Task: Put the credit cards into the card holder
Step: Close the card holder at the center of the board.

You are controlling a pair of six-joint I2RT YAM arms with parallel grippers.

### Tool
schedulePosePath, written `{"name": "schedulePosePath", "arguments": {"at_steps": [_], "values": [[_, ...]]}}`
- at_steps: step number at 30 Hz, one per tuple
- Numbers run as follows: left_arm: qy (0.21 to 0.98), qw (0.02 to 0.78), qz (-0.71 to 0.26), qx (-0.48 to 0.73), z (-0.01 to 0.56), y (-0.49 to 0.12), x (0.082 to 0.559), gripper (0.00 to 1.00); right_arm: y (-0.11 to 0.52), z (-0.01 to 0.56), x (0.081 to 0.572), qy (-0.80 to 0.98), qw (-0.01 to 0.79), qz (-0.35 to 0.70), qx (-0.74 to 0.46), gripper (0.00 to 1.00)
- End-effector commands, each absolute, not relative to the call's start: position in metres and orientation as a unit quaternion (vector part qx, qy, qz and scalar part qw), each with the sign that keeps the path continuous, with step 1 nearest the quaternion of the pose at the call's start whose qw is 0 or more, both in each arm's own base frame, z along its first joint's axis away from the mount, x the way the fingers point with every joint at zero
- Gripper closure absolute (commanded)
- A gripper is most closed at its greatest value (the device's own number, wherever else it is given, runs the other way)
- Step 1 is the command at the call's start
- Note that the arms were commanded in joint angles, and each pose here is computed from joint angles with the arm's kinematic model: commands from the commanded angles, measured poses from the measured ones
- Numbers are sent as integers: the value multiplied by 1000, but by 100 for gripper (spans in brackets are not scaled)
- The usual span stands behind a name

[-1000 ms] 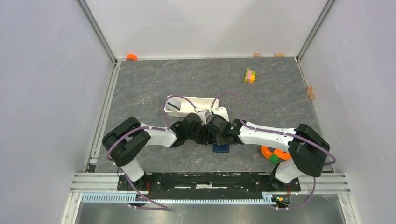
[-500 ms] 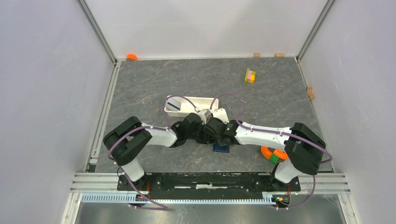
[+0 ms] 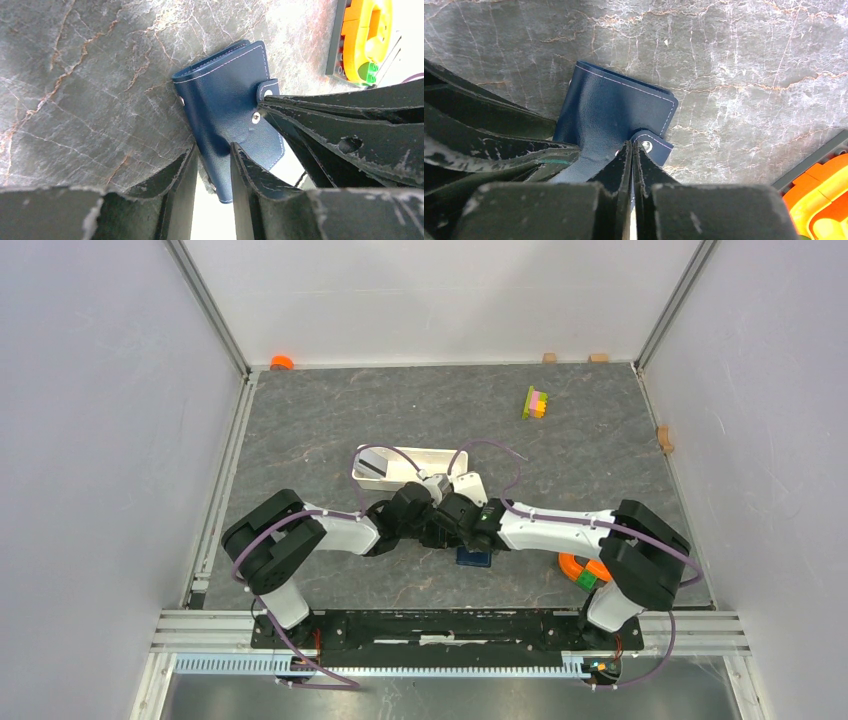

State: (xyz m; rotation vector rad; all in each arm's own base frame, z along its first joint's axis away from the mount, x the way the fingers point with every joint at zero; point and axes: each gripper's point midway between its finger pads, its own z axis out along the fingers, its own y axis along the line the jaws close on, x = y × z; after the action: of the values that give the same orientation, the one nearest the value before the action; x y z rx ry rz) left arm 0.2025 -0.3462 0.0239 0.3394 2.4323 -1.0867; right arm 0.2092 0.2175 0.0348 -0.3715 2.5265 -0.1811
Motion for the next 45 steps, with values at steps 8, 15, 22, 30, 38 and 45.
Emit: {"name": "schedulePosePath", "arguments": {"at_steps": [8,15,22,30,38,45], "values": [[904,216,-349,119,-3,-331,199,62,210,46,215,935,332,-60,-107,100],[902,218,-353,121,-1,-332,199,62,178,59,216,924,357,-112,-84,100],[888,231,-377,125,22,-333,197,58,188,70,221,919,384,-19,-90,49],[886,274,-346,141,61,-314,203,25,176,96,229,878,467,81,-65,2],[882,273,-374,87,118,-291,210,0,159,125,233,808,573,125,-57,2],[890,278,-337,128,135,-281,223,0,193,84,195,857,455,234,-52,8]]}}
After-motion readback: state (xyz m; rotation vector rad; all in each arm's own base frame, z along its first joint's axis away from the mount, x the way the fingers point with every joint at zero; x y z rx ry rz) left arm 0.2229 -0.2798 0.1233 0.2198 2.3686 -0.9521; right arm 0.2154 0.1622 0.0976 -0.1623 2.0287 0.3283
